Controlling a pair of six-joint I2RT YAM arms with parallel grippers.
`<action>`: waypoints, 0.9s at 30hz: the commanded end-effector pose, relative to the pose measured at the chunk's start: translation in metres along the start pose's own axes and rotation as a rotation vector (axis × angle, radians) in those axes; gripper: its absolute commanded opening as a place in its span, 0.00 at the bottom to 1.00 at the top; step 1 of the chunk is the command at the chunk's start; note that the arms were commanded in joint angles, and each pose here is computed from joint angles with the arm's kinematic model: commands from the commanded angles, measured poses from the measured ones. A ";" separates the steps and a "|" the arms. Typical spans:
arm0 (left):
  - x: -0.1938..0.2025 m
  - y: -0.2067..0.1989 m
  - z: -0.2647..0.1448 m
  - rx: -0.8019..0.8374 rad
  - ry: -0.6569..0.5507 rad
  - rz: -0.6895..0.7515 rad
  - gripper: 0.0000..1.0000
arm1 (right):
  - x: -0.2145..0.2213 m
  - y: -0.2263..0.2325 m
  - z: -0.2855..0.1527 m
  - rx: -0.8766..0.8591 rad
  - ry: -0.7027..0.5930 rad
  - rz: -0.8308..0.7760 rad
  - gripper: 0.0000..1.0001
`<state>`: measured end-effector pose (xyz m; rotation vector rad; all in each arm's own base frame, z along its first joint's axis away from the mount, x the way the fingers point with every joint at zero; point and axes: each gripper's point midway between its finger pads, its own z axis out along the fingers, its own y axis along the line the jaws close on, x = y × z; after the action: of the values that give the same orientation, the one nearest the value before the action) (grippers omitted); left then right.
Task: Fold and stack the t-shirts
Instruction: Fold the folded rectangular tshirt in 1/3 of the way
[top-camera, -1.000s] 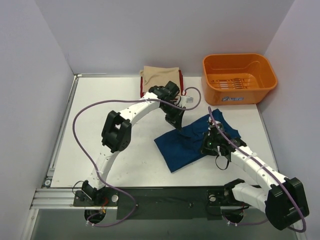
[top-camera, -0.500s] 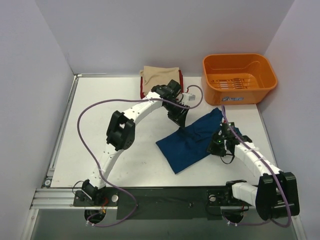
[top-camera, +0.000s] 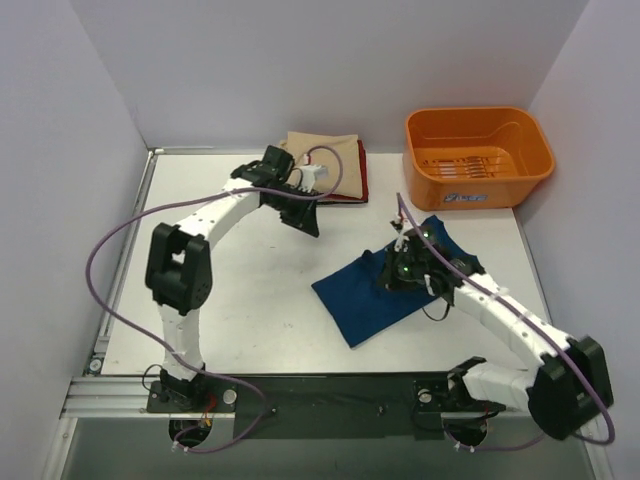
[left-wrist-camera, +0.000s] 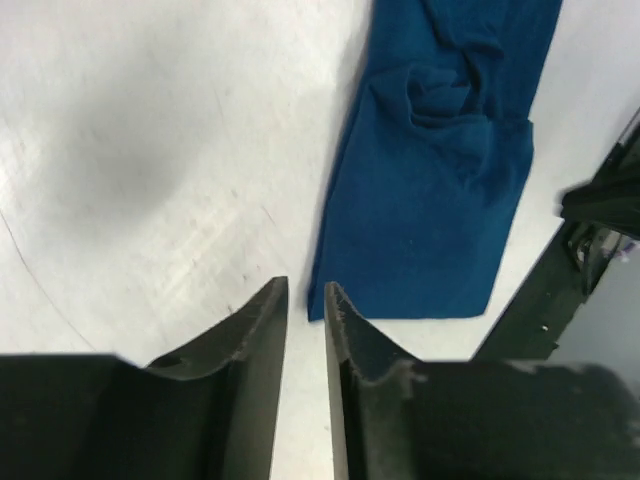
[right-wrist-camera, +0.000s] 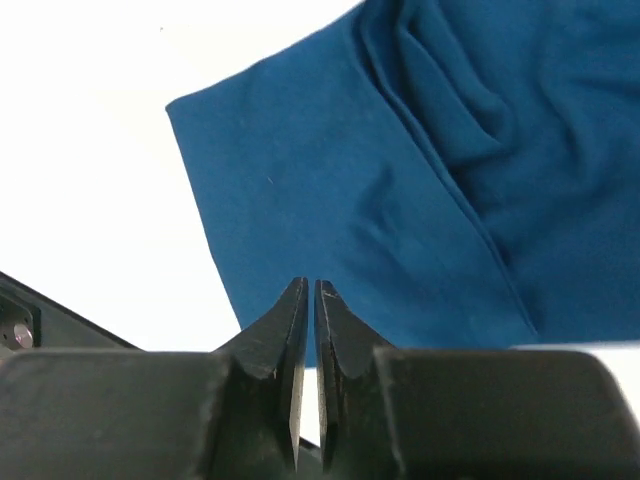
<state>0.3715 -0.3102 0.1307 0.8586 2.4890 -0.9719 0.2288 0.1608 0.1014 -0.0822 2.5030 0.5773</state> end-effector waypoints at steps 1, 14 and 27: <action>0.030 -0.035 -0.022 0.076 -0.062 0.056 0.27 | -0.008 0.029 0.040 -0.055 0.070 -0.055 0.03; 0.084 -0.039 0.008 0.029 0.001 0.082 0.28 | -0.047 -0.075 0.090 0.332 0.169 -0.014 0.00; 0.098 0.006 0.044 -0.105 0.103 0.051 0.59 | -0.036 -0.068 0.018 0.362 0.118 0.054 0.24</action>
<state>0.2790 -0.2984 0.0571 0.9832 2.5505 -0.8570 0.3256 0.1176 0.0697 -0.0034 2.6449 0.1730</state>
